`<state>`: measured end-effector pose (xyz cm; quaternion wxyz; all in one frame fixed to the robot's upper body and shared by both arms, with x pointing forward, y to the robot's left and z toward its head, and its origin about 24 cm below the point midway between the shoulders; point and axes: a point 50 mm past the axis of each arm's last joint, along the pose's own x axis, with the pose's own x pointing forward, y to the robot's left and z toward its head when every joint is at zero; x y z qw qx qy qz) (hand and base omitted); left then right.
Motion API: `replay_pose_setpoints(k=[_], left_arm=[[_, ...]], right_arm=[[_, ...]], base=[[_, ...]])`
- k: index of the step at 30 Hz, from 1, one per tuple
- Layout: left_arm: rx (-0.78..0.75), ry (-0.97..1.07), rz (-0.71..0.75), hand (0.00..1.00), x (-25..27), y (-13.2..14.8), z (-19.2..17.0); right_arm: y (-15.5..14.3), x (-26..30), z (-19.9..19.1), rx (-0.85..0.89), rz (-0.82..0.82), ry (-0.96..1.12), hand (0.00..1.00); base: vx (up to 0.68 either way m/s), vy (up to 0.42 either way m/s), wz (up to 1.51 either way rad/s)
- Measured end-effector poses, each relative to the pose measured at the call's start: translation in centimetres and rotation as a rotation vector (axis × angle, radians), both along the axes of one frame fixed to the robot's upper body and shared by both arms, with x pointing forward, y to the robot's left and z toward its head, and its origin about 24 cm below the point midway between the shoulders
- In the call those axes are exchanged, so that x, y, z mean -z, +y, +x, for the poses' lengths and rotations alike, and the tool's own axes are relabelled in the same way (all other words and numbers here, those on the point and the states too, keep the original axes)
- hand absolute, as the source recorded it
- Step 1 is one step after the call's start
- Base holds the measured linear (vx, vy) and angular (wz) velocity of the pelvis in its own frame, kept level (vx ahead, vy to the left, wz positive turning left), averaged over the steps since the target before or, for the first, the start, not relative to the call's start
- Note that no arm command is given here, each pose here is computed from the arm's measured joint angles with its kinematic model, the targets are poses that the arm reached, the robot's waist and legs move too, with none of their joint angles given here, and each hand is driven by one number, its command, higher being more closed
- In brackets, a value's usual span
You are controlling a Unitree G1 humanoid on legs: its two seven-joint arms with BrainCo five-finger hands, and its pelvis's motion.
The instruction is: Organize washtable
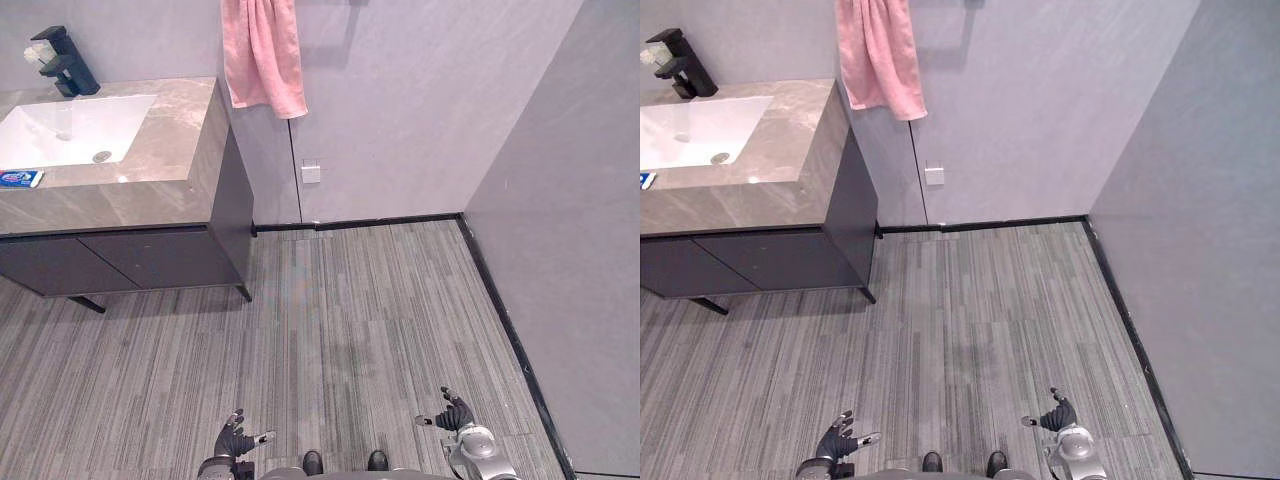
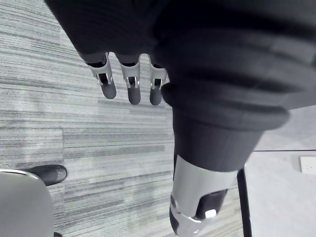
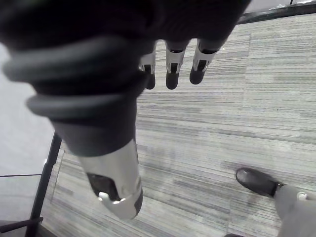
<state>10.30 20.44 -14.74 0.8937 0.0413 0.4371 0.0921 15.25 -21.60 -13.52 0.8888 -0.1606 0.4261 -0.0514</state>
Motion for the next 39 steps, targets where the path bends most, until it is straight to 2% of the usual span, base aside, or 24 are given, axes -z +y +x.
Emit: replay_pose_setpoints(k=[13, 19, 26, 30, 36, 39], left_arm=[[0.002, -0.069, 0.024, 0.00, -0.9, 0.4, 2.0], [0.024, -0.094, 0.075, 0.00, -1.7, 2.0, 3.1], [0.028, -0.111, 0.047, 0.00, -1.7, 0.9, 3.9], [0.011, -0.112, 0.010, 0.00, -1.4, -0.3, 3.9], [0.004, -0.125, 0.008, 0.00, -1.6, -0.1, 4.0], [0.017, -0.168, 0.016, 0.00, -2.3, -0.1, 5.6]], right_arm=[[-0.3, -0.5, 1.3, 0.046, 0.008, -0.031, 0.00], [0.6, -0.3, 1.2, 0.007, 0.022, -0.017, 0.00], [-0.2, -0.3, 0.7, 0.026, 0.012, -0.011, 0.00], [0.0, -0.9, 1.8, 0.021, 0.021, -0.062, 0.00], [0.1, -0.9, 1.8, 0.072, 0.051, -0.074, 0.00], [0.2, -0.9, 1.9, 0.114, 0.077, -0.085, 0.00]], base=[[0.10, 0.049, -0.17], [0.21, 0.060, 0.19], [0.41, -0.106, 0.50], [0.59, -0.234, 0.17], [0.45, -0.085, -0.06], [0.36, 0.166, -0.08]])
